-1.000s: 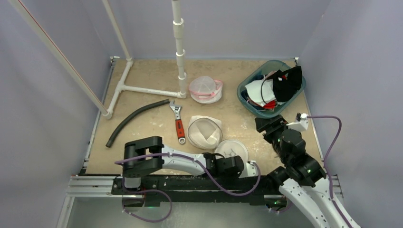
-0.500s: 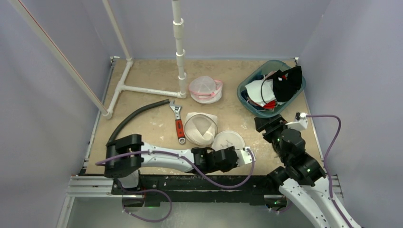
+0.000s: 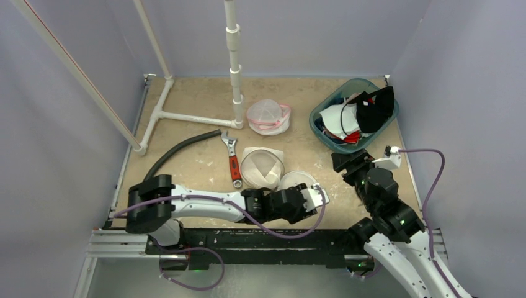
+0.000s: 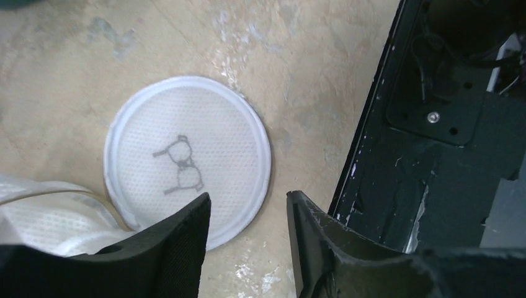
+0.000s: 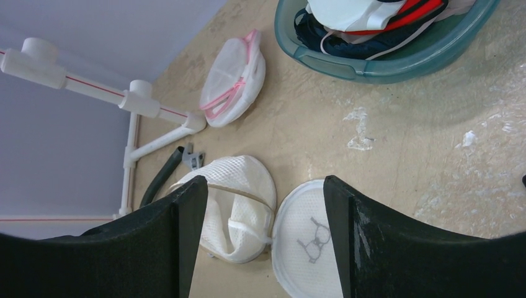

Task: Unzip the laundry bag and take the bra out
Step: Close the laundry bag at the center of the board.

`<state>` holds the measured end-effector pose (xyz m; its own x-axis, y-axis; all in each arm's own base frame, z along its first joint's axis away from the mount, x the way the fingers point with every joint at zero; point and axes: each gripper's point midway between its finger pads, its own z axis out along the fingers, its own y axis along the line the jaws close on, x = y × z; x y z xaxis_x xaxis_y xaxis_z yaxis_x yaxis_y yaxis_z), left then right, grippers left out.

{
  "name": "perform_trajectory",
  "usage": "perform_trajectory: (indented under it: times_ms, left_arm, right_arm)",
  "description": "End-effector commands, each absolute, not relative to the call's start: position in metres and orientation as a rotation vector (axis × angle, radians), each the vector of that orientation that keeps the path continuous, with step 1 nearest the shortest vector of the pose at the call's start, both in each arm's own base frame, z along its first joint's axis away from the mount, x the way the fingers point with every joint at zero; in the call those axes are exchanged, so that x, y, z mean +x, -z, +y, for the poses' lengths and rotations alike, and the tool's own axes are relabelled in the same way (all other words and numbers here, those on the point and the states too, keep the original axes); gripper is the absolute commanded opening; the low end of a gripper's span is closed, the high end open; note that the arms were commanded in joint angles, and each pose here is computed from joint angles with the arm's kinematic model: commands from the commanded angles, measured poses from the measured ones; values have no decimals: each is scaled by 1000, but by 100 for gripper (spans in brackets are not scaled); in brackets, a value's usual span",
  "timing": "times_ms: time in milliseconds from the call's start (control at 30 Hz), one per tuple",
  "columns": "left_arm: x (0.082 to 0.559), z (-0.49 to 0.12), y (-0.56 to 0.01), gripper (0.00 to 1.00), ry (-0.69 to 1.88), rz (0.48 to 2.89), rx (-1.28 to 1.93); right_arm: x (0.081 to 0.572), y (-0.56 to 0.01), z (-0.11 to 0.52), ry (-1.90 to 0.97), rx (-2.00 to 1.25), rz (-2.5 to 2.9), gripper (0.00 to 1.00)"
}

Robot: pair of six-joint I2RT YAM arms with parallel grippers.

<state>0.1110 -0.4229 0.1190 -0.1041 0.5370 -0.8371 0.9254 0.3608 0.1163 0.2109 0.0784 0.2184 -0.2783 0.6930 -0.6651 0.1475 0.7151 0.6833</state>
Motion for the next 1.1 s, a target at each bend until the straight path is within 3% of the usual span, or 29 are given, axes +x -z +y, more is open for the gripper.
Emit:
perform_trajectory:
  times_ms: [0, 167, 567, 933, 1067]
  left_arm:
    - [107, -424, -85, 53, 486, 1845, 1434]
    - [110, -429, -59, 56, 428, 1861, 1500]
    - [137, -436, -26, 43, 297, 1883, 1544]
    - [133, -428, -7, 2, 305, 1934, 1565]
    - [133, -432, -24, 0, 343, 1922, 1518]
  right_arm:
    - [213, -227, 82, -637, 640, 1783, 72]
    - [211, -228, 82, -649, 642, 1778, 72]
    - [210, -230, 82, -657, 633, 1770, 72]
    - [209, -234, 82, -660, 623, 1761, 72]
    - [209, -236, 81, -656, 625, 1756, 72]
